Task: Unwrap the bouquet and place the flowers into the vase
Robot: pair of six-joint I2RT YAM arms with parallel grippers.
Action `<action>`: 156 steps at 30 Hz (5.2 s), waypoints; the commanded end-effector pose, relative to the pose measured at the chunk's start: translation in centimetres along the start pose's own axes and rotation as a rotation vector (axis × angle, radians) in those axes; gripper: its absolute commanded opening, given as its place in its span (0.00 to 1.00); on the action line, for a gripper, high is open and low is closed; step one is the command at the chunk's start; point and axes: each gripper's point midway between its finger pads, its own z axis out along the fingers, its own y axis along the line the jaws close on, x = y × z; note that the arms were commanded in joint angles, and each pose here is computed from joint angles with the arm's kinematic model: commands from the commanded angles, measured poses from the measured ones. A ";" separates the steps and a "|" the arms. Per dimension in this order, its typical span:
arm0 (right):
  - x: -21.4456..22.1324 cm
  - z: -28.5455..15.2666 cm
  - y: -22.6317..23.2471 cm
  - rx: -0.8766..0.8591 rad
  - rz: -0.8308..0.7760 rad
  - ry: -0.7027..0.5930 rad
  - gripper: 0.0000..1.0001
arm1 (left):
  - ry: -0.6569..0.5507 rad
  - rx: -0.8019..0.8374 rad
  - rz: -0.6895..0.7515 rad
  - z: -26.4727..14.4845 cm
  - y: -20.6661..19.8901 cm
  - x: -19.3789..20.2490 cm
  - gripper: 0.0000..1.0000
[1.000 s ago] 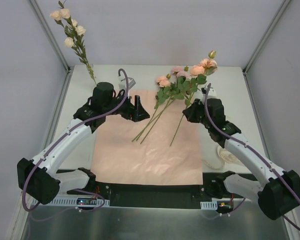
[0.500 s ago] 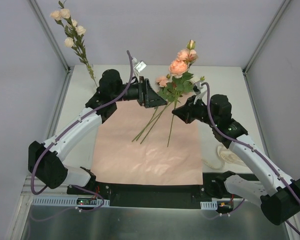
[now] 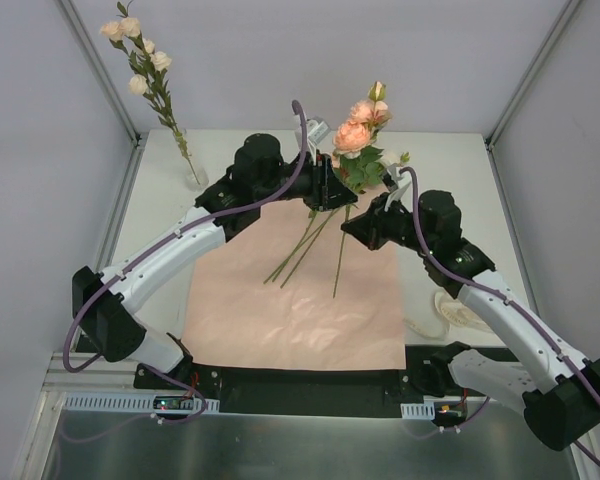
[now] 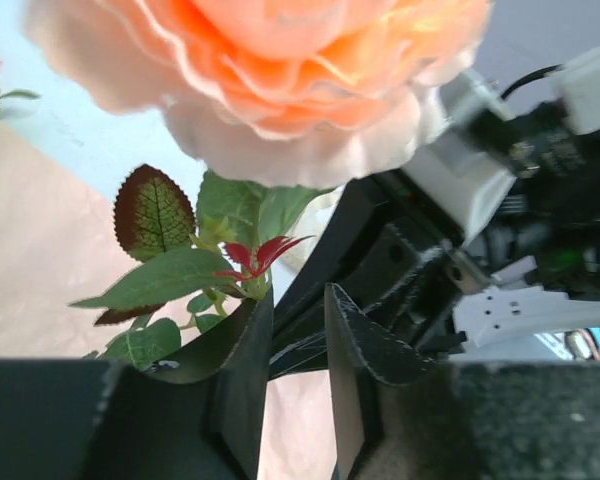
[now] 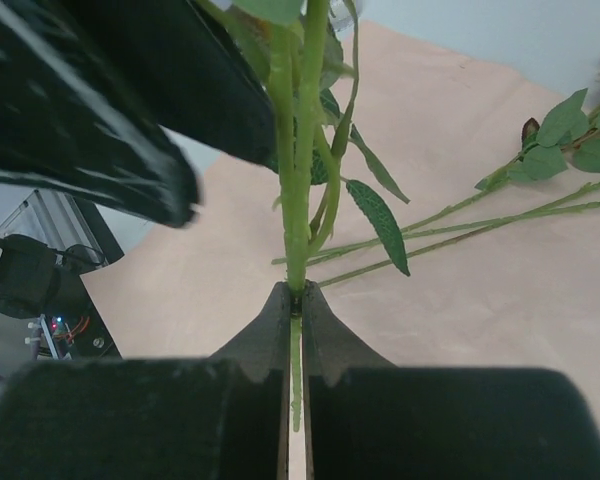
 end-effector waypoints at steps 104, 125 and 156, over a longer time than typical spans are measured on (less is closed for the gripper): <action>-0.3 -3.7 -5.0 0.425 -0.010 -0.003 0.60 | -0.929 -1.306 0.463 -33.0 10.8 -28.5 0.00; 0.4 -3.2 -5.9 0.421 0.036 0.035 0.60 | -0.989 -1.458 0.397 -36.0 18.7 -31.9 0.00; 0.6 -2.5 -6.5 0.403 0.113 0.044 0.60 | -0.790 -1.551 0.395 -34.0 25.8 -29.0 0.00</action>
